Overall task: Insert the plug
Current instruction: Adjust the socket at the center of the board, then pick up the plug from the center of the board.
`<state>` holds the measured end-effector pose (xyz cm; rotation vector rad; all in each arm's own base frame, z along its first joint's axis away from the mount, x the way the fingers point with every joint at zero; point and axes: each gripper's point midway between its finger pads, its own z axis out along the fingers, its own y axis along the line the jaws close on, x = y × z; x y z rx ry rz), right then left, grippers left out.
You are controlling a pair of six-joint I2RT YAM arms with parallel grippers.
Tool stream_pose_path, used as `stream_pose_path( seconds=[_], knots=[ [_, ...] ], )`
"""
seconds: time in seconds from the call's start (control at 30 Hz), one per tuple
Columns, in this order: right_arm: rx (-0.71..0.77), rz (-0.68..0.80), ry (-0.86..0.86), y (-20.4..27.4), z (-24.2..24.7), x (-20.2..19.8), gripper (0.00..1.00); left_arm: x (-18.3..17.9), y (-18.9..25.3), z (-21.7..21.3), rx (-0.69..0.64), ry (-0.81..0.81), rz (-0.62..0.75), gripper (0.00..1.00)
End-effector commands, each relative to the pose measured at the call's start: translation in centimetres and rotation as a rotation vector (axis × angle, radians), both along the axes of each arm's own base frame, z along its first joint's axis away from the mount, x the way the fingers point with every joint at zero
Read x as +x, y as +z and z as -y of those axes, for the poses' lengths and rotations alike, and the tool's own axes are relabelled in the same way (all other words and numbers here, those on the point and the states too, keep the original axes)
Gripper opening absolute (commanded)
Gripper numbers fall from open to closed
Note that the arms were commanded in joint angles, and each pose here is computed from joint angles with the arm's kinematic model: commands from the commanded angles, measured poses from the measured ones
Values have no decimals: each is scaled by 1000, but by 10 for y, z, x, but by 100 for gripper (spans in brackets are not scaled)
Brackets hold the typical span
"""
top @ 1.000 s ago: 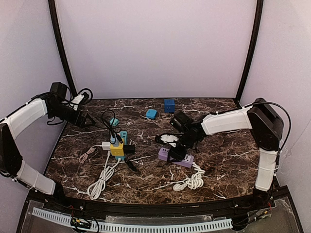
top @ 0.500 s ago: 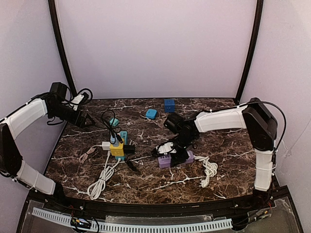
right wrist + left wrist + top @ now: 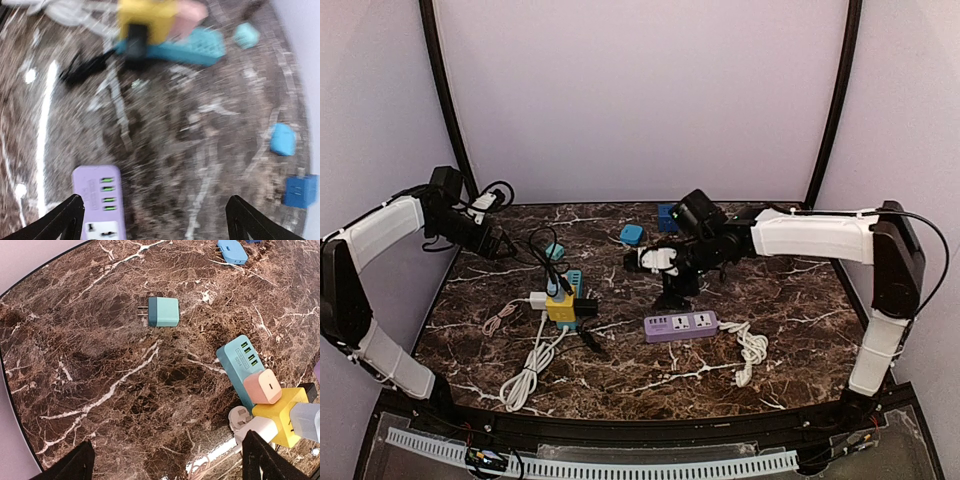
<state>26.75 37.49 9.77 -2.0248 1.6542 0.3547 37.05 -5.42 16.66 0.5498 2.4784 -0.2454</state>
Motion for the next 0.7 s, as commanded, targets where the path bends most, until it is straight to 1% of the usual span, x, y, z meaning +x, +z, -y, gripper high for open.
stream_pose_path(
  seconds=[0.0, 0.07, 0.1, 0.17, 0.2, 0.27, 0.3, 0.33, 0.47, 0.53, 0.67],
  knots=[
    [525, 128, -506, 144, -13, 104, 99, -2, 4, -2, -2, 8, -16, 92],
    [578, 99, -802, 155, 11, 158, 99, -3, 5, -2, -3, 7, -15, 91],
    [578, 79, -935, 150, 25, 182, 99, -4, 5, -2, -1, 6, -13, 91],
    [601, 14, -1130, 142, 43, 220, 99, -6, 6, -2, -2, 5, -6, 91],
    [625, -30, -1199, 138, 49, 235, 99, -7, 5, -2, -1, 3, -7, 91],
    [699, -105, -1270, 141, 50, 262, 99, -8, 5, -1, -6, -1, -5, 91],
    [695, -126, -1295, 127, 50, 272, 99, -9, 5, 0, -11, -6, -2, 91],
    [722, -109, -1315, 132, 49, 287, 99, -9, 5, 0, -10, -8, -1, 91],
    [699, -48, -1414, 101, 53, 329, 99, -12, 8, 2, -15, -18, 9, 91],
    [687, -62, -1435, 72, 48, 342, 99, -13, 8, 3, -21, -24, 10, 91],
    [687, -104, -1471, 35, 42, 354, 99, -15, 7, 5, -30, -30, 10, 91]
  ],
)
